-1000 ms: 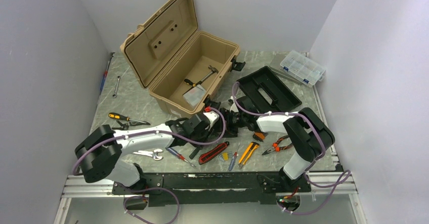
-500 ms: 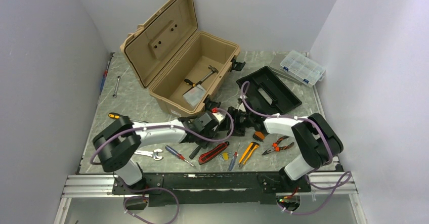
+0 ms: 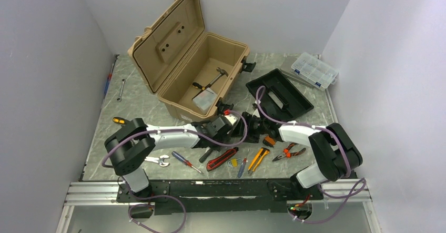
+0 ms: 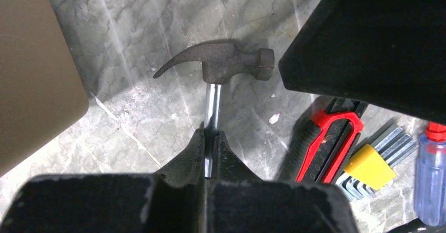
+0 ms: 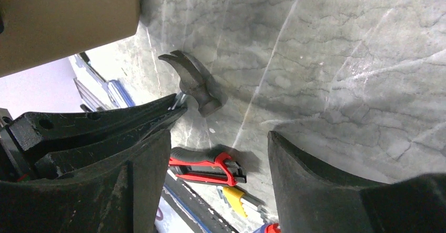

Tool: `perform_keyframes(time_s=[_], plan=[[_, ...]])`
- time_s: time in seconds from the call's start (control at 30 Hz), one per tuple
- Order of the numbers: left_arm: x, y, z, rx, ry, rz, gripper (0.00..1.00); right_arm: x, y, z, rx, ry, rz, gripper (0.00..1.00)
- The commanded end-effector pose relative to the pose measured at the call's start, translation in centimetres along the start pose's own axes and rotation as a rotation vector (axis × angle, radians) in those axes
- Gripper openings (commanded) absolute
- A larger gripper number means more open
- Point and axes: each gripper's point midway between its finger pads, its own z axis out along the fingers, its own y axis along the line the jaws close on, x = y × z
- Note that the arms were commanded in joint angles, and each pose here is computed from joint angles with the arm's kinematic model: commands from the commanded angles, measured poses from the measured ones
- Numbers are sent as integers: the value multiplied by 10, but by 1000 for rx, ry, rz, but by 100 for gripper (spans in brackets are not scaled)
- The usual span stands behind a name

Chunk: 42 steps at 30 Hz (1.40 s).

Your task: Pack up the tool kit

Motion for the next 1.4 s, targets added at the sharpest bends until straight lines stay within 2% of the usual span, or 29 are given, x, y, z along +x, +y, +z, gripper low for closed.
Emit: perform_keyframes(time_s=[0.0,0.13,0.27,0.63,0.7,0.8,0.87,0.93,0.97,1.0,1.17,1.27,1.37], plan=[[21,12,9,-36,5,-24,0,-5,11,-1,-54,-9,-51,71],[-1,6,-12,30,-137,-48,0,-4,20,7,-130,36,-94,76],[-12,1,-28,100,-246,-65,0,0,33,19,-166,98,-133,76],[-24,-5,-39,148,-321,-64,0,26,45,39,-212,198,-90,71],[-26,-5,-40,152,-328,-61,0,29,50,39,-246,210,-79,64],[-28,-8,-42,171,-343,-58,0,29,56,38,-274,213,-68,46],[-30,-12,-45,197,-362,-58,0,28,59,37,-289,210,-66,29],[-32,-14,-50,219,-376,-62,0,25,62,35,-292,195,-72,5],[-32,-14,-52,222,-378,-64,0,24,63,33,-287,187,-77,0],[-32,-14,-55,222,-379,-69,4,24,62,31,-278,179,-78,0],[-36,-8,-83,228,-418,-102,46,20,65,15,-247,139,-125,0],[-41,0,-115,236,-475,-126,62,20,69,5,-233,136,-156,0],[-45,9,-148,240,-538,-144,68,20,76,-8,-228,135,-190,0]])
